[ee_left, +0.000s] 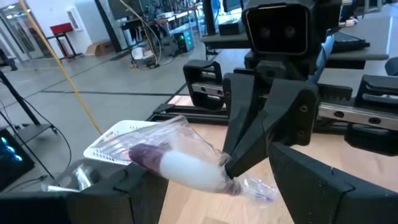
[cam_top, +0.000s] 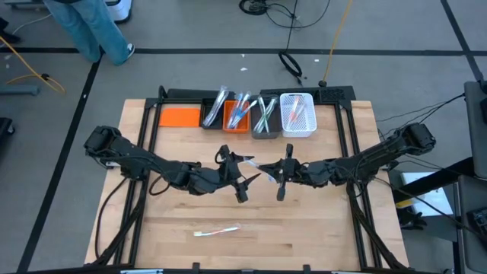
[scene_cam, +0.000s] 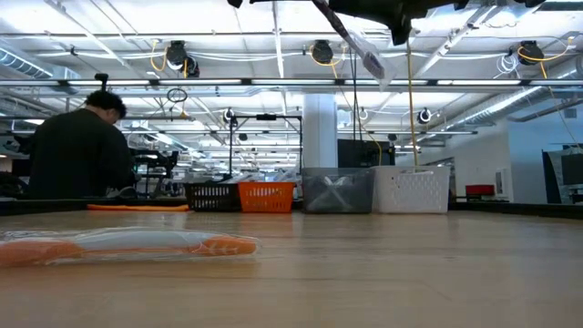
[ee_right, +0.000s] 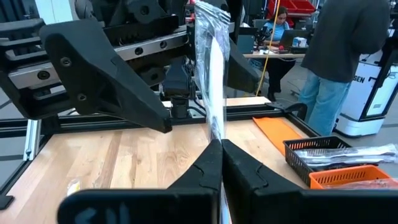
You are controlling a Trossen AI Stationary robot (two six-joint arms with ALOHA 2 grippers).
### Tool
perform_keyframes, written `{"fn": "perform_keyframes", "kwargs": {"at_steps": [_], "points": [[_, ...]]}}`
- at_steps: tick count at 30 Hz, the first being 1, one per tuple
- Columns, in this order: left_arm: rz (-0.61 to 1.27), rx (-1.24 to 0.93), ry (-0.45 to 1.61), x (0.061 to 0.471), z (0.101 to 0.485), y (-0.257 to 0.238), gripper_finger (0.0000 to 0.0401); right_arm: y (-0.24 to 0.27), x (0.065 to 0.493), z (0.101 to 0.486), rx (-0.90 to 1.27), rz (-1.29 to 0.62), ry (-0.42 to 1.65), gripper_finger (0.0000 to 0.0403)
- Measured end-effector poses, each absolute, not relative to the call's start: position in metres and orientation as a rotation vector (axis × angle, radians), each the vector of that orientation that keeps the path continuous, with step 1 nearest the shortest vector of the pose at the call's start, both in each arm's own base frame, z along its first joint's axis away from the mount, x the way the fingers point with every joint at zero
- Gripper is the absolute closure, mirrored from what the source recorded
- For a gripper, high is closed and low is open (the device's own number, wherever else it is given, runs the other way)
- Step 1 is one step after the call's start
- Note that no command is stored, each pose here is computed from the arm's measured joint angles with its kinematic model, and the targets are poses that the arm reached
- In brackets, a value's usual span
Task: Pick & Place Toothbrushes
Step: Put the purple toothbrush into the black bin
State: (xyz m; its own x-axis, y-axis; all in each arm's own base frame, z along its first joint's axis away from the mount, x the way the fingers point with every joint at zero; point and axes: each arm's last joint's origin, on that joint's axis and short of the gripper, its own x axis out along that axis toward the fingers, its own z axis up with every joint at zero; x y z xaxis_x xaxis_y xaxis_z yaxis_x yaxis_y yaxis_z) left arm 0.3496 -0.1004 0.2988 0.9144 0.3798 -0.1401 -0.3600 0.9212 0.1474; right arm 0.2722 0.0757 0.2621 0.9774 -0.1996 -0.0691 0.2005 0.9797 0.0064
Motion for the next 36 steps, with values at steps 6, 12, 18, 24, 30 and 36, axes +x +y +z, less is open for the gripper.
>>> {"fn": "perform_keyframes", "kwargs": {"at_steps": [6, 12, 18, 24, 30, 36], "points": [[0.382, 0.119, 0.167, 0.35, 0.299, -0.1, 0.0177, 0.076, 0.272, 0.263, 0.006, -0.204, 0.063, 0.0403], [0.339, 0.142, 0.169, 0.35, 0.299, -0.101, 0.0303, 0.076, 0.272, 0.263, 0.006, -0.204, 0.064, 0.0403], [0.317, 0.162, 0.172, 0.35, 0.299, -0.102, 0.0387, 0.076, 0.272, 0.262, 0.007, -0.204, 0.067, 0.0403], [0.317, 0.158, 0.174, 0.35, 0.299, -0.102, 0.0392, 0.076, 0.272, 0.262, -0.015, -0.204, 0.073, 0.0403], [0.338, 0.171, 0.184, 0.347, 0.301, -0.102, 0.0392, 0.074, 0.272, 0.261, -0.057, -0.214, 0.088, 0.0399], [0.364, 0.164, 0.23, 0.333, 0.31, -0.097, 0.0392, 0.069, 0.273, 0.256, -0.072, -0.256, 0.131, 0.0341]]}}
